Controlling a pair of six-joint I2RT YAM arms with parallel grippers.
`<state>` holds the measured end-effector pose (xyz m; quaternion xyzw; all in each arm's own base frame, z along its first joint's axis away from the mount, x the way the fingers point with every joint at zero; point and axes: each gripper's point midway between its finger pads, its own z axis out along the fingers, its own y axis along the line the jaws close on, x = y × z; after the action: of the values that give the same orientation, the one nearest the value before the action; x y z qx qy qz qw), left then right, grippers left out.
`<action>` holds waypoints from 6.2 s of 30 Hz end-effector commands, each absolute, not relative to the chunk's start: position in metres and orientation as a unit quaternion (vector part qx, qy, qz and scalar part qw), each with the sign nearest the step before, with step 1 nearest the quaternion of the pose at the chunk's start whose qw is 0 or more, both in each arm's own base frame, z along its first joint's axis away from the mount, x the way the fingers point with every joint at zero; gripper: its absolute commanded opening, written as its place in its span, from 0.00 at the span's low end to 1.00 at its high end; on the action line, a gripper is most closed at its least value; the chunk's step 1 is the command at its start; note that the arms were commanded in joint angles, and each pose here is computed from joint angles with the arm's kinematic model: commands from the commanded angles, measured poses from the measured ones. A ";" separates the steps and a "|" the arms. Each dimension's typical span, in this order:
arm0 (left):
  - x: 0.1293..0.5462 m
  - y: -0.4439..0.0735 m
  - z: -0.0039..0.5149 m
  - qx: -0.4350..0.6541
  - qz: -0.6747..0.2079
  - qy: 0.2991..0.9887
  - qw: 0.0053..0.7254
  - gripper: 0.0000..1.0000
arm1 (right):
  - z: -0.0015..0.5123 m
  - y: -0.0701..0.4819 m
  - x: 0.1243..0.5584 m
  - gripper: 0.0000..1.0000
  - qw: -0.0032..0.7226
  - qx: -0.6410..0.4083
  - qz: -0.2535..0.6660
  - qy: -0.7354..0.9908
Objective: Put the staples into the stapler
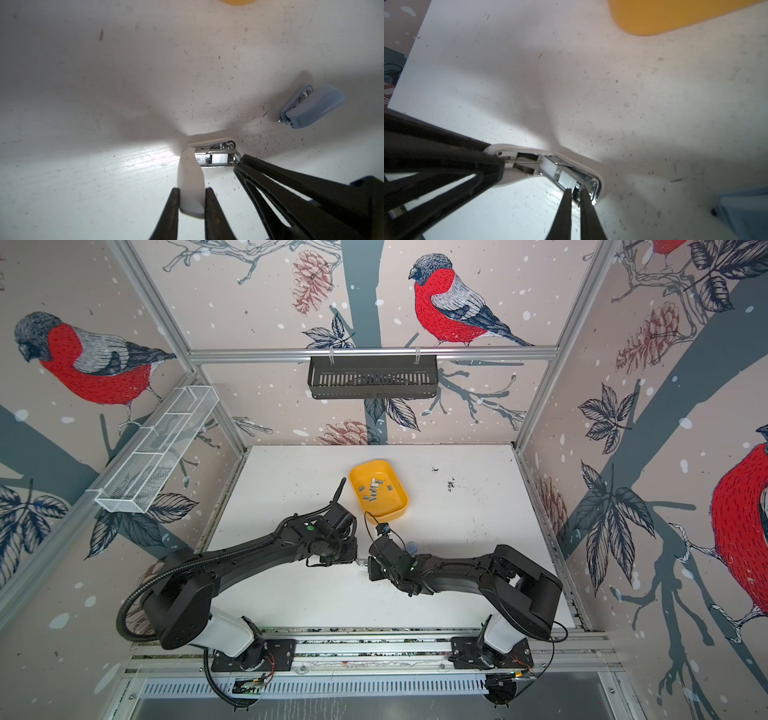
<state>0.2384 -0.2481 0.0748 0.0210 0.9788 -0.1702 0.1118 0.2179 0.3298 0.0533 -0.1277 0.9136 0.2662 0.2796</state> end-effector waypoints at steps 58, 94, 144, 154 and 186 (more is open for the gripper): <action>0.268 -0.160 0.070 0.161 0.290 0.939 0.095 0.00 | 0.074 0.270 0.220 0.14 0.306 -0.075 0.319 0.894; 0.252 -0.242 0.093 0.176 0.081 0.971 0.139 0.62 | 0.088 0.261 0.217 0.14 0.326 -0.081 0.326 0.883; 0.268 -0.180 0.068 -0.059 -0.404 0.906 0.113 0.67 | 0.083 0.259 0.215 0.11 0.321 -0.070 0.330 0.885; 0.239 -0.205 0.088 0.031 -0.389 0.915 0.106 0.67 | 0.082 0.259 0.214 0.11 0.320 -0.069 0.333 0.884; 0.257 -0.216 0.079 0.332 -0.236 0.894 0.186 0.95 | 0.088 0.264 0.219 0.09 0.330 -0.086 0.325 0.882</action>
<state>0.2600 -0.2183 0.0859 0.3065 0.8944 -0.2618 0.1938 0.2165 0.2638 0.0852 -0.0805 0.8844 0.3291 0.3211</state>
